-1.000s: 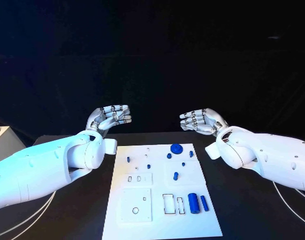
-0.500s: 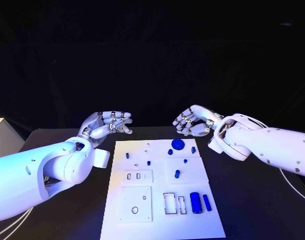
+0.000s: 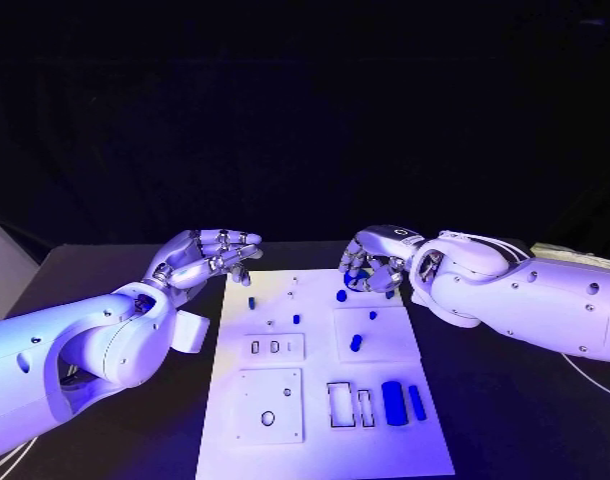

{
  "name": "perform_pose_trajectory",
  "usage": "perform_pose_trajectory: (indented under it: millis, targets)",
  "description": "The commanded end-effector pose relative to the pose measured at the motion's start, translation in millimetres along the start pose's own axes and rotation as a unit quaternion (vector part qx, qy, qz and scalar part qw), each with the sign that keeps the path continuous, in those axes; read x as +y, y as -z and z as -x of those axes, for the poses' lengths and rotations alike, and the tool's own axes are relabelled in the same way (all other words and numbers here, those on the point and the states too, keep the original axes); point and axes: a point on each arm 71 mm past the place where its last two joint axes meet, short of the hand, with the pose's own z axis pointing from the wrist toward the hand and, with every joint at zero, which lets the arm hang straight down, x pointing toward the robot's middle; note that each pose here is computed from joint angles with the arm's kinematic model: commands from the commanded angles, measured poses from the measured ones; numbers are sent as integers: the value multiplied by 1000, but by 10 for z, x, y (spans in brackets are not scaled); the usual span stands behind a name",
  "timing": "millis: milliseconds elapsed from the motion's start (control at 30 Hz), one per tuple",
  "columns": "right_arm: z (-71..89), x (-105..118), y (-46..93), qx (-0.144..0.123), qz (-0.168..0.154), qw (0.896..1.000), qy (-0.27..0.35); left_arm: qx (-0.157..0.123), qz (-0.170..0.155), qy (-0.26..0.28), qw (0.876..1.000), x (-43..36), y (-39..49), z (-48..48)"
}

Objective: Assemble the parts on the task board

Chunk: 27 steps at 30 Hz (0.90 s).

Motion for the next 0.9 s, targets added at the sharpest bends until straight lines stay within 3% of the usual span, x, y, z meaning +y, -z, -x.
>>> perform_pose_trajectory:
  millis: [33,900]
  targets:
    - [-41,-21,2,6,-27,998,65,22,-4,-4,1000,-26,15,-46]
    - [-149,38,-25,-17,-38,998,47,29,-4,-6,1000,-43,44,-41]
